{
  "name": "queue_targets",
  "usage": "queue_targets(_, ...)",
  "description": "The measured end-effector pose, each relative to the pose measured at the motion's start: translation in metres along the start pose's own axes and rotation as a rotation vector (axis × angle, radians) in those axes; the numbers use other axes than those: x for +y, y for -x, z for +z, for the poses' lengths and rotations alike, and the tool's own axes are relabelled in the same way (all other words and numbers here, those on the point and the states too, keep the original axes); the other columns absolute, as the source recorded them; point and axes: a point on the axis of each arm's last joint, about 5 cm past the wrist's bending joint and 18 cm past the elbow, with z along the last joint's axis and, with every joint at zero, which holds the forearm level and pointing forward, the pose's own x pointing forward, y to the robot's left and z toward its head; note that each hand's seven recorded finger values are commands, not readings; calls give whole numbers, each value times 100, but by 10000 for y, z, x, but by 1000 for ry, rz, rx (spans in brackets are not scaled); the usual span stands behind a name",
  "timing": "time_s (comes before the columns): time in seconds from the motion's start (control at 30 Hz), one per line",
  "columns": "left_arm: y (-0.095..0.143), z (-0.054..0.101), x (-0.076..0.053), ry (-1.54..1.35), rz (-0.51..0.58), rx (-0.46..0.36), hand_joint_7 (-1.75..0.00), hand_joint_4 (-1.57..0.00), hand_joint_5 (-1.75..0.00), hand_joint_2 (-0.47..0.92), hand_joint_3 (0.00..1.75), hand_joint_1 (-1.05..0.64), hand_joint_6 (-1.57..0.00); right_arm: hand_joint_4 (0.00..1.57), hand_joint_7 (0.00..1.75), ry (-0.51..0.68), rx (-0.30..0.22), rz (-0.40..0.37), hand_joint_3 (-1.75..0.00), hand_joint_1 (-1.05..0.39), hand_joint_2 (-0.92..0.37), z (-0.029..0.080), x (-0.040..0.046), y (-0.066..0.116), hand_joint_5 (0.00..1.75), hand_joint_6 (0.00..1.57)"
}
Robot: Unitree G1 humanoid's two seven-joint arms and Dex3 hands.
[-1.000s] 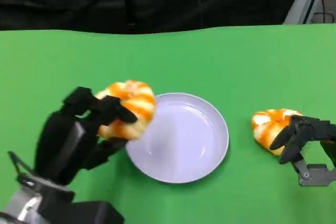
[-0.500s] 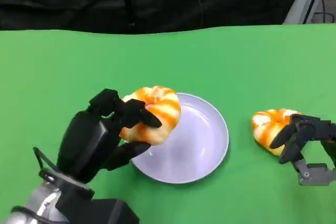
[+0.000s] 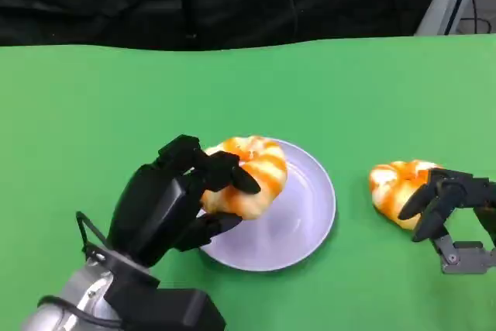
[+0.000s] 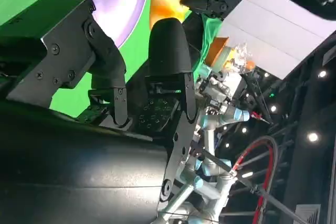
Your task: Grasp the bread from the table and place it into the plate.
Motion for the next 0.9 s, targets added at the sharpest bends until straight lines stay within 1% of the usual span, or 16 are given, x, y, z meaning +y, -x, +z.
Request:
queue_targets(0.33,5,-23,-26,1,-20,10,-102,-64,-149,92,23,-5,-78,104,106,3,-1,3,-126,27,-46,2,2,-3,121,104)
queue_targets(0.63,1,-49,-61,3,-50,18,-97,-61,-148,92,23,-8,-77,104,105,3,-4,4,-129,27,-45,6,3,-11,123,104)
queue_targets(0.8,8,-71,-85,3,-72,26,-94,-60,-146,92,24,-7,-77,104,105,3,-8,5,-129,27,-45,10,3,-16,123,104)
queue_targets(0.83,9,-74,-86,3,-74,27,-67,-65,-127,92,21,-7,-86,103,105,4,-9,5,-128,26,-45,11,3,-17,122,103)
queue_targets(0.87,8,-76,-87,3,-77,27,-52,-68,-119,92,20,-6,-92,103,105,4,-9,6,-128,26,-45,12,2,-19,122,103)
queue_targets(0.9,7,-77,-86,4,-84,26,-35,-73,-98,92,16,-7,-96,104,105,3,-9,6,-128,26,-45,14,2,-21,122,103)
